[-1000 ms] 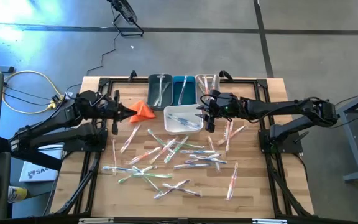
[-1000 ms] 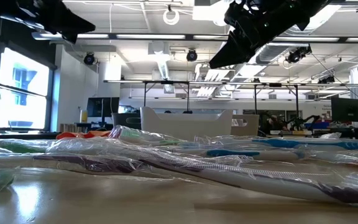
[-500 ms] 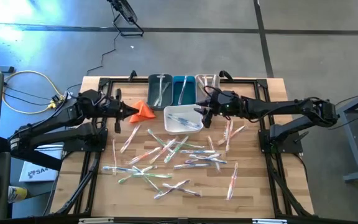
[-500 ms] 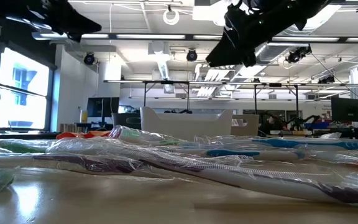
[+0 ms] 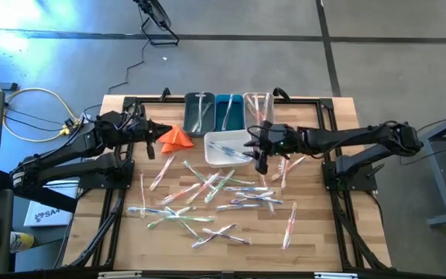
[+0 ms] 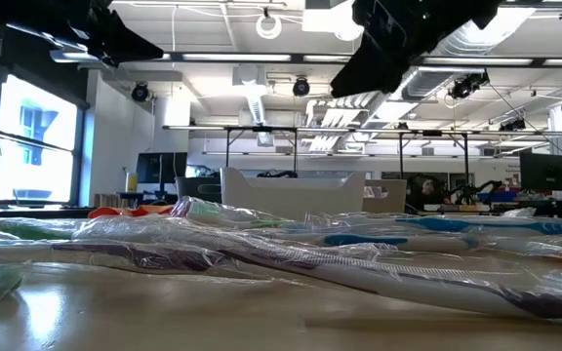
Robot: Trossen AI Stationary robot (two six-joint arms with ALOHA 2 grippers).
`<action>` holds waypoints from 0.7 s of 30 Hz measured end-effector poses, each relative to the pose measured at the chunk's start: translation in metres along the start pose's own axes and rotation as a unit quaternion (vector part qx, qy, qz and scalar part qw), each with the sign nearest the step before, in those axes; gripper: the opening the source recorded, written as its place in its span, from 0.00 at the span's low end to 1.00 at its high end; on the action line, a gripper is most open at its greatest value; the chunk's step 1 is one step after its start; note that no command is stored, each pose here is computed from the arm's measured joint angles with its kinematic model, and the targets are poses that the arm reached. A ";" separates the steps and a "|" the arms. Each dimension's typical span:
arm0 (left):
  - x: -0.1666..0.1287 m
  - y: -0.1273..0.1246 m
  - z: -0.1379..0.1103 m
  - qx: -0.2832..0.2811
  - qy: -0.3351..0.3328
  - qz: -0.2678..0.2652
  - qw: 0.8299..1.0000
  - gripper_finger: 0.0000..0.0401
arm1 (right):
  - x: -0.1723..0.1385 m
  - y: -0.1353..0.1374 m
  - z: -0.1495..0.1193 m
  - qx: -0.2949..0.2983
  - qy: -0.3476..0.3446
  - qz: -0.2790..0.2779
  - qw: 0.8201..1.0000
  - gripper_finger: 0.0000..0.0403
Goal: Pick & Place Toothbrushes
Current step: Put the blue toothbrush into the white bin
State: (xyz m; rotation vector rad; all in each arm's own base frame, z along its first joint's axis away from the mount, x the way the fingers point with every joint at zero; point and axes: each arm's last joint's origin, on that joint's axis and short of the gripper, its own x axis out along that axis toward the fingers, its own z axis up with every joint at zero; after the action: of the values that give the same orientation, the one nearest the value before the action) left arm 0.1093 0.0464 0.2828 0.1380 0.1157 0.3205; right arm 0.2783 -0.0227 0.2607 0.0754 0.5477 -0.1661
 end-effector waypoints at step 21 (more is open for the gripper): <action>0.000 0.000 0.000 -0.007 0.000 0.000 1.000 0.02 | -0.028 0.054 -0.026 0.046 0.209 0.010 0.977 0.34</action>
State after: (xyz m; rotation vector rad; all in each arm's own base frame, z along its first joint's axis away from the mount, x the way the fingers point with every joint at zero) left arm 0.1093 0.0464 0.2827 0.1233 0.1136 0.3213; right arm 0.2512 0.0374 0.2542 0.2079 0.9586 -0.1564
